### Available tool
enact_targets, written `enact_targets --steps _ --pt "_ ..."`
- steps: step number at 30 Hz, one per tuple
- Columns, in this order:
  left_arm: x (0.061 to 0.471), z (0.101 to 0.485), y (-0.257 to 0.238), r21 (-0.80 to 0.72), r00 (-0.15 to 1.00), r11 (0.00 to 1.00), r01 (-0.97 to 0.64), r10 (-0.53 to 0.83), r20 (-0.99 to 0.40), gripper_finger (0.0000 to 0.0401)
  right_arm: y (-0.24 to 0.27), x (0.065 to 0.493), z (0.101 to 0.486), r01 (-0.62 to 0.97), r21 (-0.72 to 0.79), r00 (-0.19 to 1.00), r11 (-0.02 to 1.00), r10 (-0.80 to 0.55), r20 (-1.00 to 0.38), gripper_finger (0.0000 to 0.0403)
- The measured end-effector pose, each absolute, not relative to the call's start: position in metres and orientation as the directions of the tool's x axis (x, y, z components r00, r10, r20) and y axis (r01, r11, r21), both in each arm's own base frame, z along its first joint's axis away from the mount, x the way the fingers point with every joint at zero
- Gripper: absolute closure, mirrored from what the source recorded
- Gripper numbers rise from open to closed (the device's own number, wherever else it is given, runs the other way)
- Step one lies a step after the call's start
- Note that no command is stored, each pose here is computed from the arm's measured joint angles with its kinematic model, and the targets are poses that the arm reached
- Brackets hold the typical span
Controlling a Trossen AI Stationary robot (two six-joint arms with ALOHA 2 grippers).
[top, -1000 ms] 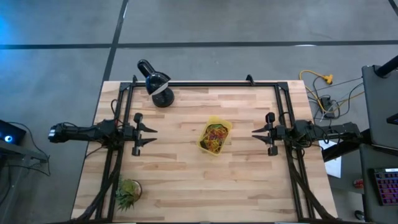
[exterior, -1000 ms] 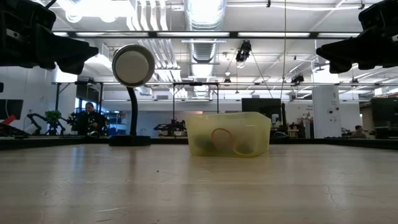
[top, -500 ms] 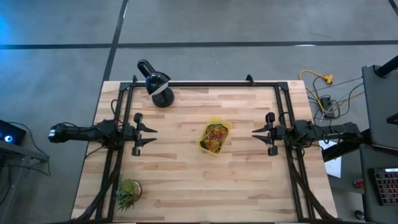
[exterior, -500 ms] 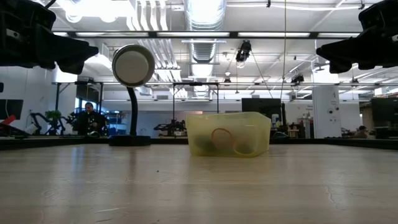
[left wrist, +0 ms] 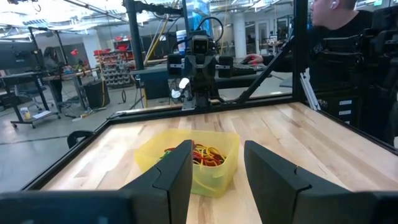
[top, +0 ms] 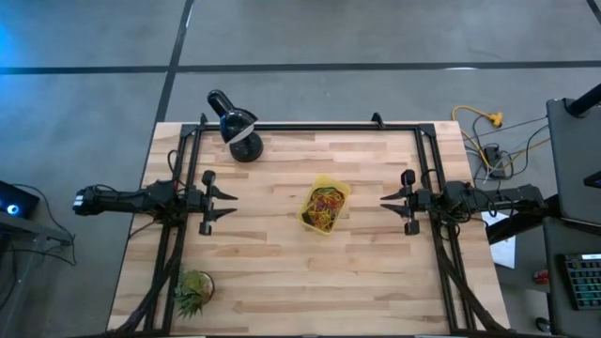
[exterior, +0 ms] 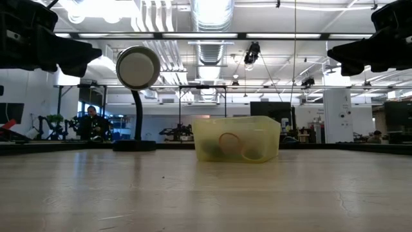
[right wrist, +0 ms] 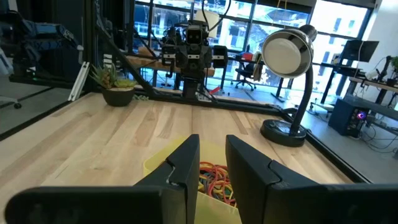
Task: Pick and place rubber bands into bin
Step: Return to Home Position
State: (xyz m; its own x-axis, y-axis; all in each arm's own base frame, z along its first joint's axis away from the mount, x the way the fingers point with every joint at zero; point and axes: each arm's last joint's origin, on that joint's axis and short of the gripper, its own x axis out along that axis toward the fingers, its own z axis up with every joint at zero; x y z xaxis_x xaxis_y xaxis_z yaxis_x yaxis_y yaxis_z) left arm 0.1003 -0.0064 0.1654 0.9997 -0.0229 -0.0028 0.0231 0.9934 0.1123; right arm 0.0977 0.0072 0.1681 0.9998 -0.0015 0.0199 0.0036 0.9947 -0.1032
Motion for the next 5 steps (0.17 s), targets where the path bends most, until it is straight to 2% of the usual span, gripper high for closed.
enact_targets --steps 5 --pt "0.1004 0.1653 -0.0065 0.112 1.000 0.993 0.023 -0.023 -0.004 0.0271 0.0072 0.0977 0.1681 0.004 -0.103 1.000 0.995 -0.002 0.020 0.0330"
